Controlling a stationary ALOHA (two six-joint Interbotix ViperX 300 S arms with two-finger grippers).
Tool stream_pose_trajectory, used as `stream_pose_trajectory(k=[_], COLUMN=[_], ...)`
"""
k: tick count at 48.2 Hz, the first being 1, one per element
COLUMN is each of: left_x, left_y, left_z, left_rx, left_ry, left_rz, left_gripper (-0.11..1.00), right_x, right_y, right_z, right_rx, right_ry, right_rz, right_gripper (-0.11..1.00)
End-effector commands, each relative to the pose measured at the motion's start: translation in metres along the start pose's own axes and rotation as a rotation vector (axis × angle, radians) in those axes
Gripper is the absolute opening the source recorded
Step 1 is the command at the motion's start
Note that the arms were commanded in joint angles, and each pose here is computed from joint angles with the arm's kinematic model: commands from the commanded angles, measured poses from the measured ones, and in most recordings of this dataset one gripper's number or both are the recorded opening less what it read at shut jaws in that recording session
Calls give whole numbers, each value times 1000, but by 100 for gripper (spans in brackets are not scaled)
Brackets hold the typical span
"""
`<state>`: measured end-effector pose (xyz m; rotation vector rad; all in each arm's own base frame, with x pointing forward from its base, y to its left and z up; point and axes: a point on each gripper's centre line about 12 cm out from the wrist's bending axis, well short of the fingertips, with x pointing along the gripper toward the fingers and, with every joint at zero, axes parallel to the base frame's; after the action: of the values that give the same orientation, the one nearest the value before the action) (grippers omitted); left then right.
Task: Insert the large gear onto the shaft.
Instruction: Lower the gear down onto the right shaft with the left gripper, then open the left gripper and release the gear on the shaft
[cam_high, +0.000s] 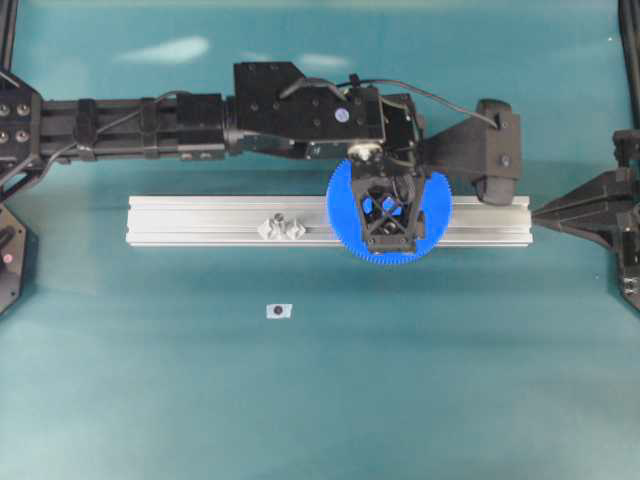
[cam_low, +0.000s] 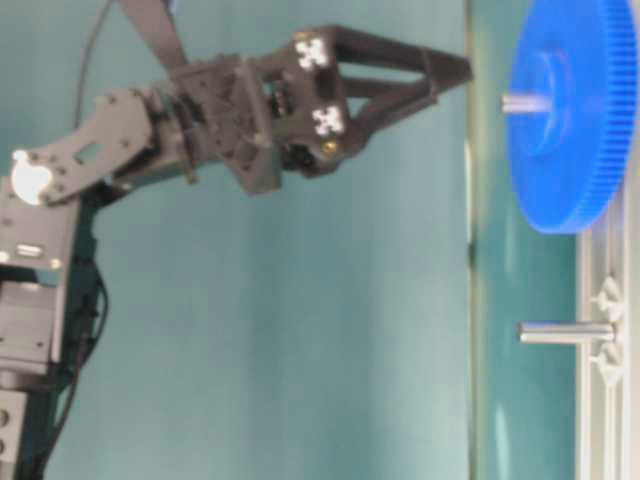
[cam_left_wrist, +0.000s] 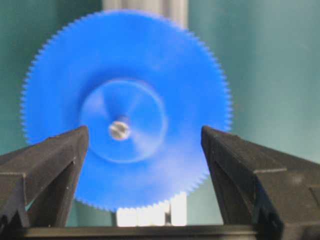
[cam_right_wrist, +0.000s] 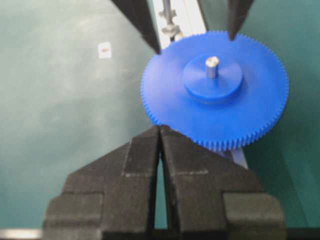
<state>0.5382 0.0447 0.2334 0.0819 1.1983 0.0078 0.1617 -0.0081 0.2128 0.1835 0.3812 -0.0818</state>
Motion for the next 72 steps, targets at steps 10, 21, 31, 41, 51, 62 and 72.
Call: stream_pose_trajectory(k=[10,21,31,41,51,62,72], left_x=[-32,-28,-26,-26,-28,-41,-57], left_y=[-2,-2,-1,-1,0,2,1], left_z=[14,15,14,14,14,15,15], left_rx=[5,6,2,2,0,-5,-7], left_ry=[-61,-57,-52,-52,-51,-70,-81], left_rz=[4,3,3,3,4,8,8], left_gripper=[86,86,86,86,86,86,86], right_x=[-1,-1,-1,-1,-1,-1,-1], right_y=[1,1,1,1,1,1,1], right_z=[6,6,7,7,6,8,10], right_rx=[11,11,11,11,11,12,11], right_ry=[-17,-17,-18,-18,-18,-23,-29], right_rz=[2,2,2,2,2,1,4], right_gripper=[8,8,8,8,8,8,8])
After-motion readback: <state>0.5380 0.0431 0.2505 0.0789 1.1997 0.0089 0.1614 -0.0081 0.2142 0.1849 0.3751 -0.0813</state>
